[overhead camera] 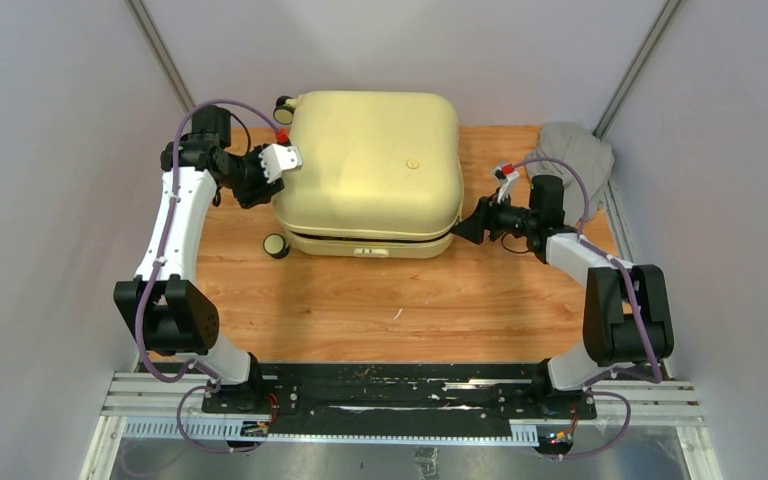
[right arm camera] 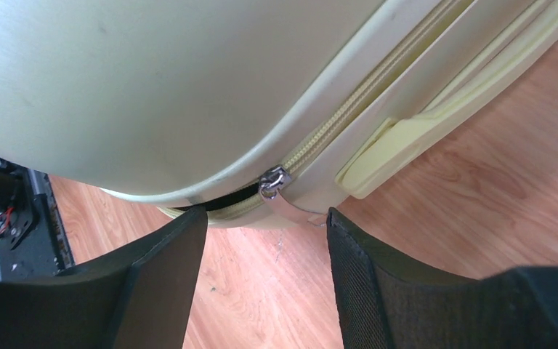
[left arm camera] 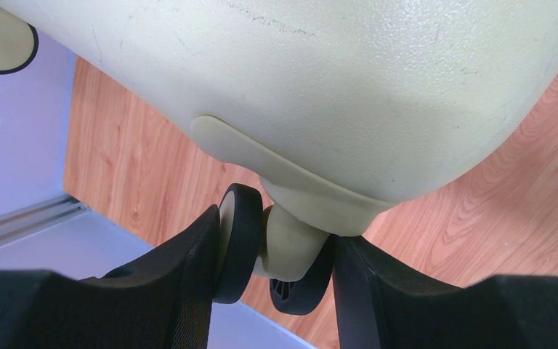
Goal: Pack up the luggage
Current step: Zip the luggage at the center of the board.
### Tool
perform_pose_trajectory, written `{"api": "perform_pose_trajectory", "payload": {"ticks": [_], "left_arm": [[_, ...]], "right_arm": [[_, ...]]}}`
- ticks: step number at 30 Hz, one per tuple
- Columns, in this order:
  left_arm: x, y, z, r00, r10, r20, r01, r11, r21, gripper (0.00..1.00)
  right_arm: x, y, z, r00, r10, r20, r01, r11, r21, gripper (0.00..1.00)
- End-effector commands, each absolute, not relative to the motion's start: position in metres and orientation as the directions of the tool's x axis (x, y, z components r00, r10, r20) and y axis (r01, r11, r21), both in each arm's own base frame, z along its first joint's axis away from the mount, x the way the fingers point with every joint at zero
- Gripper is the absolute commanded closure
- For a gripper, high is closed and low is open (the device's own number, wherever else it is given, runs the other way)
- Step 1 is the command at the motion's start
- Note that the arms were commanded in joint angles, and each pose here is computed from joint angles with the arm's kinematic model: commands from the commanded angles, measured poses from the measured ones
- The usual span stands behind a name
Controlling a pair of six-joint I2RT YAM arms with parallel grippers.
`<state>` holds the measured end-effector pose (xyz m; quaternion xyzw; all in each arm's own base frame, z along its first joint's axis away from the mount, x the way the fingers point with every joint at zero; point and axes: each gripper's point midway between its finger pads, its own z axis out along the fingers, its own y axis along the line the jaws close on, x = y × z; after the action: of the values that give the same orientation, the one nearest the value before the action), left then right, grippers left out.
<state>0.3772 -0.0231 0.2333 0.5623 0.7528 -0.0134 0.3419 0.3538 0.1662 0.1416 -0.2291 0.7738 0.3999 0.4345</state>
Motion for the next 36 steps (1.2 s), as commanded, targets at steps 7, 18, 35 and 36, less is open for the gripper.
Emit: {"api": "perform_pose_trajectory", "payload": {"ticks": [7,18,35,36], "left_arm": [[0.388,-0.025,0.286,-0.074,0.806,-0.587,0.767,0.422,0.483,1.0],[0.387,-0.023,0.284,-0.076,0.814,-0.577,0.769,0.416,0.486,1.0],[0.387,-0.019,0.291,-0.086,0.819,-0.567,0.751,0.427,0.504,1.0],[0.387,-0.019,0.291,-0.086,0.818,-0.569,0.75,0.429,0.503,1.0]], "right_arm": [[0.348,0.18,0.131,-0.572,0.024,-0.82,-0.733,0.432,0.525,0.45],[0.344,0.182,0.138,-0.565,0.093,-0.82,-0.744,0.374,0.555,0.78],[0.349,0.152,0.133,-0.524,0.095,-0.847,-0.647,0.602,0.468,1.0],[0.348,0.151,0.133,-0.517,0.102,-0.85,-0.638,0.615,0.463,1.0]]}}
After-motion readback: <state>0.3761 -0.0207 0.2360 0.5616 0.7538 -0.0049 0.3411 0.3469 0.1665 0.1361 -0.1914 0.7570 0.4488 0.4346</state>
